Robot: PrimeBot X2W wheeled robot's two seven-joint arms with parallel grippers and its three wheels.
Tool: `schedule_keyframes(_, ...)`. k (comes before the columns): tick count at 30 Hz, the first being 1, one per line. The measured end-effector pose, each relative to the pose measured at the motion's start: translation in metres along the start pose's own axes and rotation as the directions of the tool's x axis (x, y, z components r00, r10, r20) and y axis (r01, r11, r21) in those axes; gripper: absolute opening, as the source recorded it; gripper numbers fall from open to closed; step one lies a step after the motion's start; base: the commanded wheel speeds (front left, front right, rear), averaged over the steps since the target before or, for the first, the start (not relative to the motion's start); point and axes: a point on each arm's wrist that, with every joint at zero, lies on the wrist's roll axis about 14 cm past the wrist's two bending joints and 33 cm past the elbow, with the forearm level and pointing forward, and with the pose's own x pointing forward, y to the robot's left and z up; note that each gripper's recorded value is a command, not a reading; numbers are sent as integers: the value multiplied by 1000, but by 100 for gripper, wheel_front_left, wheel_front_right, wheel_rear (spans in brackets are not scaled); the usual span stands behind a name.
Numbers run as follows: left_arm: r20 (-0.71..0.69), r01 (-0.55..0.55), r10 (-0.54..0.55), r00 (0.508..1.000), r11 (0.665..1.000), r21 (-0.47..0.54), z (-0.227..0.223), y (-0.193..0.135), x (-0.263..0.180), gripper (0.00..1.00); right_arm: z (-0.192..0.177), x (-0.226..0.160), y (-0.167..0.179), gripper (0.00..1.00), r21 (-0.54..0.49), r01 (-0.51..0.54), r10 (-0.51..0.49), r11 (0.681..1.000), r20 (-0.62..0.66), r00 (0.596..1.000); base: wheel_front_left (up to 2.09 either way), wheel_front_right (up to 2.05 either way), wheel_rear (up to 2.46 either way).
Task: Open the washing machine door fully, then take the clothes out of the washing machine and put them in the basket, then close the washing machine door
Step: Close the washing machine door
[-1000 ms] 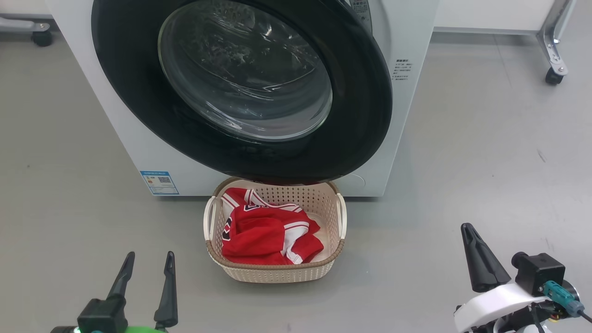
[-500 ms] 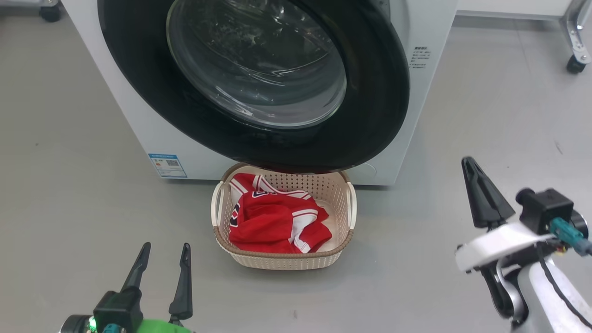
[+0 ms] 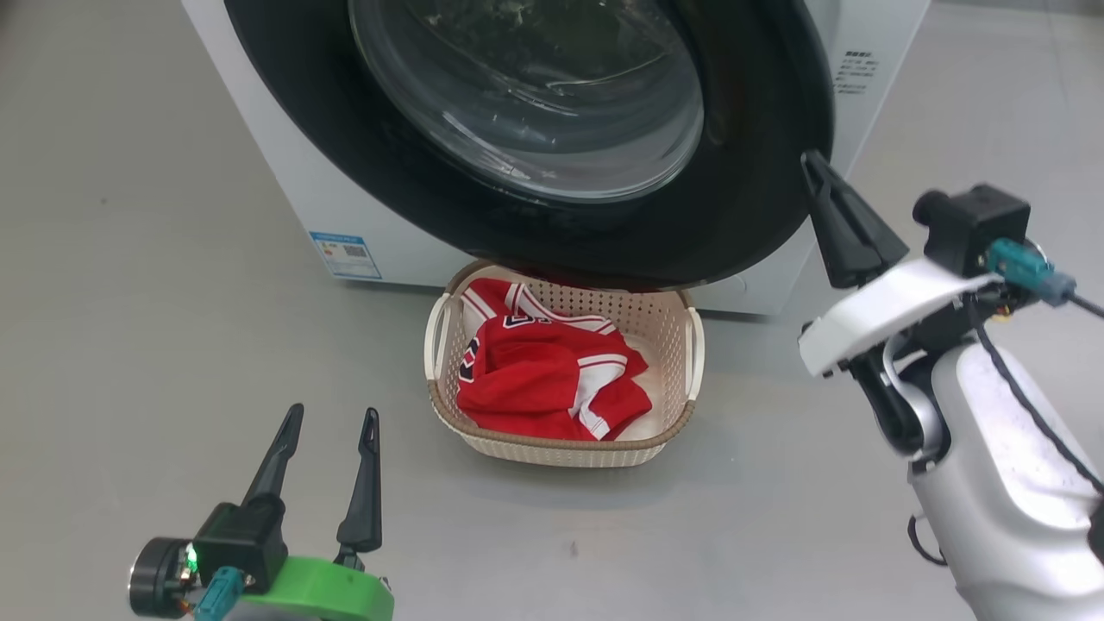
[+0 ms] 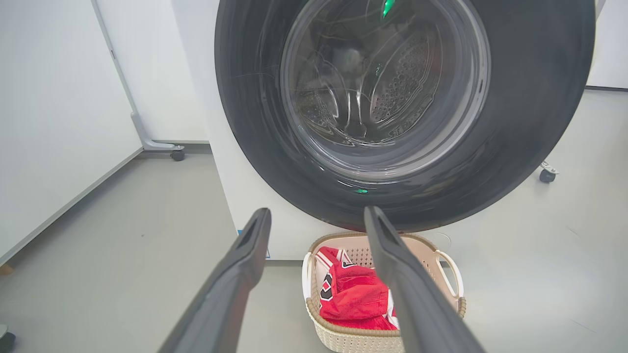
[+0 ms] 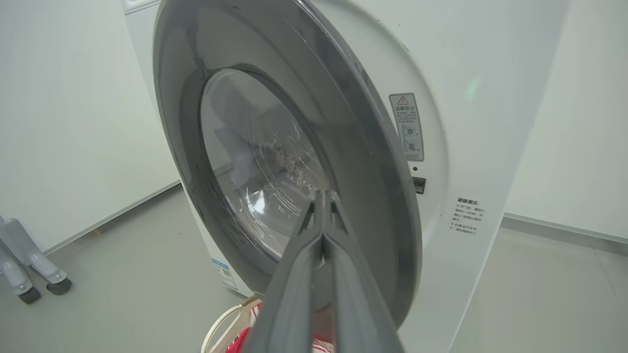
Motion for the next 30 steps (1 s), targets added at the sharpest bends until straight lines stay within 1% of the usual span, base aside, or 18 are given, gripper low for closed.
schedule_keyframes(4, 4, -10, 10, 1000, 1000, 20, 1, 3, 6, 100, -2, 22, 3, 0, 1, -35, 35, 999, -26, 999, 0, 0, 0)
schedule_keyframes(10, 2, -20, 20, 1000, 1000, 21, -1, 5, 17, 100, -2, 53, 3, 0, -12, -73, 72, 997, -55, 996, 0, 0, 0)
schedule_keyframes(15, -5, -22, 22, 1000, 1000, 23, -4, 5, 25, 100, -2, 74, 0, 0, -17, -86, 85, 996, -59, 995, 0, 0, 0)
schedule_keyframes(30, -7, -27, 27, 1000, 999, 27, -11, 5, 41, 100, -14, 110, -17, 0, -22, -89, 86, 996, -98, 991, 0, 0, 0)
